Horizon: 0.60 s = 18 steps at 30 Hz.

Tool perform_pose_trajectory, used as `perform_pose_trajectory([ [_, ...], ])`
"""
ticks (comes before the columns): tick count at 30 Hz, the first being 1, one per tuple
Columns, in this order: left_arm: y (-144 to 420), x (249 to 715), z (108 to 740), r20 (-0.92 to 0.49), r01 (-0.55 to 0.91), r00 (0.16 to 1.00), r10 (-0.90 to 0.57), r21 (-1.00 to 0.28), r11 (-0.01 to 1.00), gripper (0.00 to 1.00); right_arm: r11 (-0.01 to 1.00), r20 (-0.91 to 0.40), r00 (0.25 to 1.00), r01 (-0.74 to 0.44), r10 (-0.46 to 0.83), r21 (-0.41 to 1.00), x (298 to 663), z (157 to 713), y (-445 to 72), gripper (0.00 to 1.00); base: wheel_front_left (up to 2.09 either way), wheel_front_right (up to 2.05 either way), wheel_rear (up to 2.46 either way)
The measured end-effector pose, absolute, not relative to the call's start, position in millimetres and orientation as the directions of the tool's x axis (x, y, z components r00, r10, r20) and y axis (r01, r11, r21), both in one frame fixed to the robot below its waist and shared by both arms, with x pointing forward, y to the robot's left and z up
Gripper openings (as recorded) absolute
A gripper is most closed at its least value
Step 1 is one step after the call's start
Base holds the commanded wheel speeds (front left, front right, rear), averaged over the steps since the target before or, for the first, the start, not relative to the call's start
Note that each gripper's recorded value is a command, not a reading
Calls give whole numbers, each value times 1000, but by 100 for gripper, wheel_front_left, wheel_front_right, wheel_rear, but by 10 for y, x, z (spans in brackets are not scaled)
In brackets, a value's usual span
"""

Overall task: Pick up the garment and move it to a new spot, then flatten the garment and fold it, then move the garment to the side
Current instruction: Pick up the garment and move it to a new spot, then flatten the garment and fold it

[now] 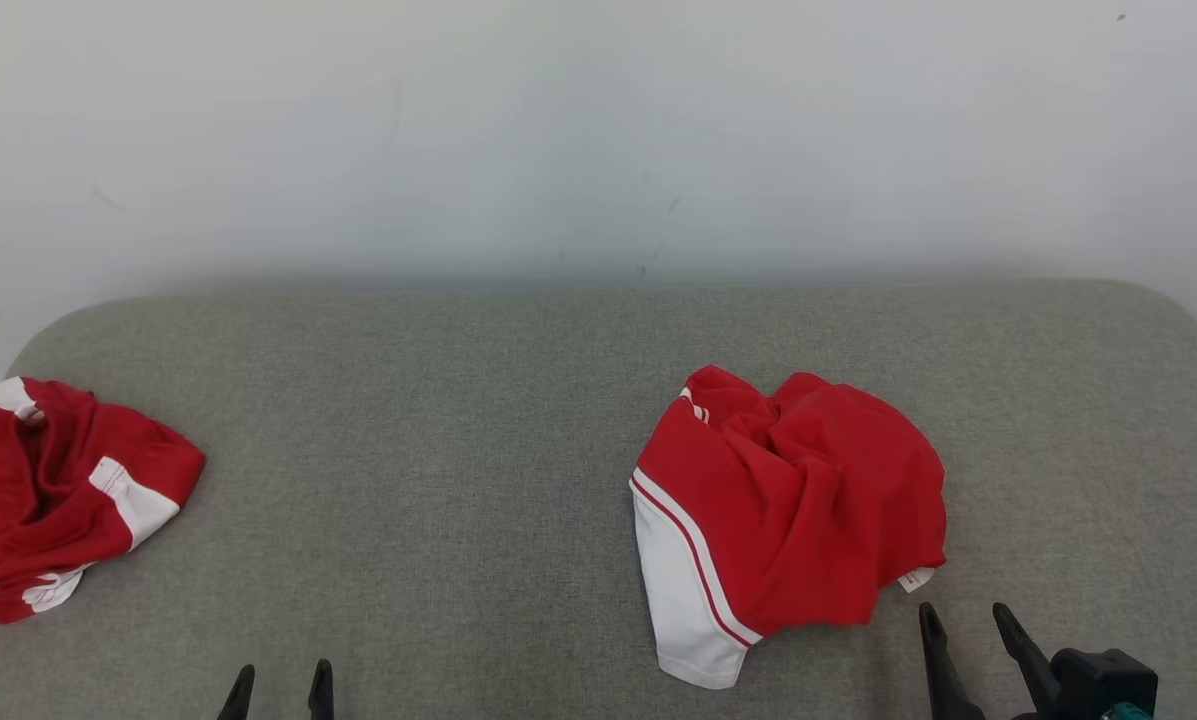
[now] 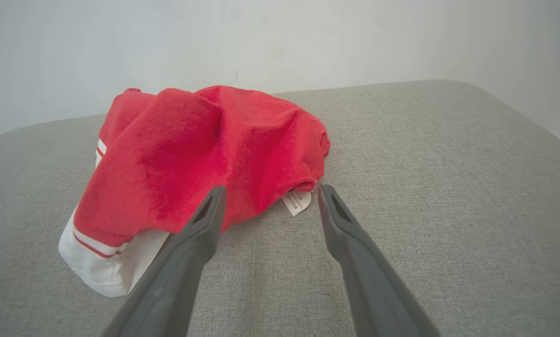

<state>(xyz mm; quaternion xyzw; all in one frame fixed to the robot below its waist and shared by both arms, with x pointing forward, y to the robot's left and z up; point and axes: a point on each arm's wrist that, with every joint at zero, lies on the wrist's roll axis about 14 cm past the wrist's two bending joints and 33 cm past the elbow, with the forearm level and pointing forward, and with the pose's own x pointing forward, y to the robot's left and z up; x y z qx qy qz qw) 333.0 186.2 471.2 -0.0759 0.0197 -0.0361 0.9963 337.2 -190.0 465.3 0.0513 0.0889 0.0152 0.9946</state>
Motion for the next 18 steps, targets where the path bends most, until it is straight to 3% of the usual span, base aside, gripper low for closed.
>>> perform_pose_trajectory([
  [18, 1854, 3384, 4661, -53, 67, 996, -78, -180, 981, 100, 993, -188, 981, -24, 46, 119, 3335, 4665, -1879, 100, 0, 0, 0],
])
